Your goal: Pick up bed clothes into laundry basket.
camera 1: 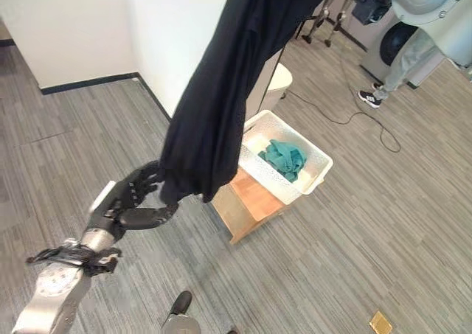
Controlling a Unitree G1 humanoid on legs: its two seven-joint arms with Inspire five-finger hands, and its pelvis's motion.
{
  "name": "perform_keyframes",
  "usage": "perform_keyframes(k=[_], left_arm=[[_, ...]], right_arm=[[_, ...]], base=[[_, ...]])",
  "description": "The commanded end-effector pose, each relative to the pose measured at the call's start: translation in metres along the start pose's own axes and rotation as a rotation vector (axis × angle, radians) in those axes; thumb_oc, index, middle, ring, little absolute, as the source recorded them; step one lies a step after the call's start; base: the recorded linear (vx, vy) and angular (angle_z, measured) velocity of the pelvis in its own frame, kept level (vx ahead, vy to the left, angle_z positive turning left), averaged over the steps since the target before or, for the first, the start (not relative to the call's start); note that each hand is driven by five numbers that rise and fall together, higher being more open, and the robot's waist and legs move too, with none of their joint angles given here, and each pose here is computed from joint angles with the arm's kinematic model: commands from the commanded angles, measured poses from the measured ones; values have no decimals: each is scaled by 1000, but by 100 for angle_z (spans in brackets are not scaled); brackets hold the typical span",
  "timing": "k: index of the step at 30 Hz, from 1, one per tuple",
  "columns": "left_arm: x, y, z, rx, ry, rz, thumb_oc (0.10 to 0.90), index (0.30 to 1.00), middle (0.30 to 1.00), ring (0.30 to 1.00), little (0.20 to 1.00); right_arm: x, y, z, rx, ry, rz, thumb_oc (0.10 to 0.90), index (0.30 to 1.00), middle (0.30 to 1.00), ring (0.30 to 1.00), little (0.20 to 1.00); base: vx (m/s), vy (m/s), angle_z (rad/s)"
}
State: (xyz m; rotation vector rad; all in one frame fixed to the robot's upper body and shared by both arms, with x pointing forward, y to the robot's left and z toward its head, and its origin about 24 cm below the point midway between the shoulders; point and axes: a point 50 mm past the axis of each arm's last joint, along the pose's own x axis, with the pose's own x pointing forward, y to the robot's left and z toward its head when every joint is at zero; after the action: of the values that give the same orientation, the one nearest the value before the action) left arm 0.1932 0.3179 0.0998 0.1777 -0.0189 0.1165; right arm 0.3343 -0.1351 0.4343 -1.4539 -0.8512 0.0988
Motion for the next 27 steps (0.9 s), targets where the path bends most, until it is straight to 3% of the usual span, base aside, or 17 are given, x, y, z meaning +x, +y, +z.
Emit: perform_keyframes(k=[1,2,5,18,27], left_arm=[[2,3,64,104,-317,33,800,900,900,900,900],[3,10,59,74,-329,134,800,900,900,900,900],[9,6,56,42,-343,187,800,900,900,900,900],[84,-66,57,-93,-314,-7,800,900,900,900,900],[114,-89,94,-101,-421,-30,800,900,900,900,900]], right_arm=[[-22,-66,-24,-61,126,-226,400,300,300,300,300],[-22,-62,-25,-64,133,-208,400,300,300,300,300],[-20,-59,-20,-63,117,-195,400,300,300,300,300],[14,-41,10,3,45,-186,400,300,300,300,300],[17,-38,14,27,41,-191,400,300,300,300,300]], base=[[32,-27,26],[32,-28,21],[18,-28,10],[-8,-7,-14],[-2,6,-7]])
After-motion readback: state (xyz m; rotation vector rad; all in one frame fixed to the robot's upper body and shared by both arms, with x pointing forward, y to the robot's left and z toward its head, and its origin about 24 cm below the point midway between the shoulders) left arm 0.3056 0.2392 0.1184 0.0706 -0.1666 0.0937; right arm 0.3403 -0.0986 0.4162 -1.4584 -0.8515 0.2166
